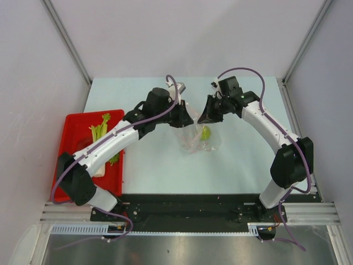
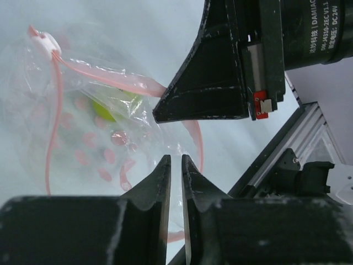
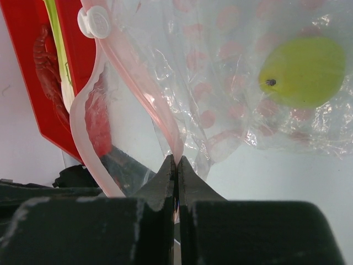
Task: Open the zip-top bag and remove the fake food
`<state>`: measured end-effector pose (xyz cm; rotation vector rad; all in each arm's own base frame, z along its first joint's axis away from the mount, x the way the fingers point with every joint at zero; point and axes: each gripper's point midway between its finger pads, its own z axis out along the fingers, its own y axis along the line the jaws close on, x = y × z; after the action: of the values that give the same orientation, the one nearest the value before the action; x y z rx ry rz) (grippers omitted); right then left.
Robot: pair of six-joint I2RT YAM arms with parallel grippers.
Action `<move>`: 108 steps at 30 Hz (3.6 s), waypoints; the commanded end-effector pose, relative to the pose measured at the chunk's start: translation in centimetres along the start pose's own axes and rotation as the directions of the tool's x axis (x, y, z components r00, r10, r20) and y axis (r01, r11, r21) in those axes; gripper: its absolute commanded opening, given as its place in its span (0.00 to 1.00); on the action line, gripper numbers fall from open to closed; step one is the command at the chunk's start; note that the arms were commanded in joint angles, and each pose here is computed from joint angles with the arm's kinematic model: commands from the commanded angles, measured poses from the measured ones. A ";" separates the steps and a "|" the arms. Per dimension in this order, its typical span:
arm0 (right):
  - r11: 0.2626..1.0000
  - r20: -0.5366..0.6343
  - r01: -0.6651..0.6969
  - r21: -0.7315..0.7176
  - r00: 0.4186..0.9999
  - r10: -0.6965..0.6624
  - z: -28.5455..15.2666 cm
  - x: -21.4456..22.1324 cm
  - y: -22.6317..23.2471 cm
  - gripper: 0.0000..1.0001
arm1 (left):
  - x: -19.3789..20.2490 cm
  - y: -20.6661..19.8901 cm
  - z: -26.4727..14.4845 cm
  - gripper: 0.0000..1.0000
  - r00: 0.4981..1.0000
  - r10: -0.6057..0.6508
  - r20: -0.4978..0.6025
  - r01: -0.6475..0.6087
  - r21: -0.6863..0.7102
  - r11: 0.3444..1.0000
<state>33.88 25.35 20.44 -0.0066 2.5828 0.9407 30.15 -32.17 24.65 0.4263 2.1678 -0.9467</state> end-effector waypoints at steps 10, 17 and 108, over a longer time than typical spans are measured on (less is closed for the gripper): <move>0.998 -0.027 0.005 -0.060 1.000 -0.007 -2.8 1.0 1.1 0.00 | 2.6 3.2 3.3 0.02 0.997 -0.001 -0.077 -0.007 -0.114 0.993; 0.991 0.007 -0.037 -0.132 0.999 0.038 -3.8 -0.7 2.9 0.00 | 4.7 4.7 6.1 0.03 0.991 -0.012 -0.135 -0.007 -0.140 0.990; 0.859 -0.286 -0.393 -0.327 0.908 0.307 -5.6 3.4 8.0 0.00 | 7.9 3.9 5.2 0.52 0.966 0.234 -0.109 -0.240 -0.042 0.970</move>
<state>28.20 33.20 32.27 0.2699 2.4960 1.8364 32.54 -31.05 17.89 0.5055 2.1069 -0.6215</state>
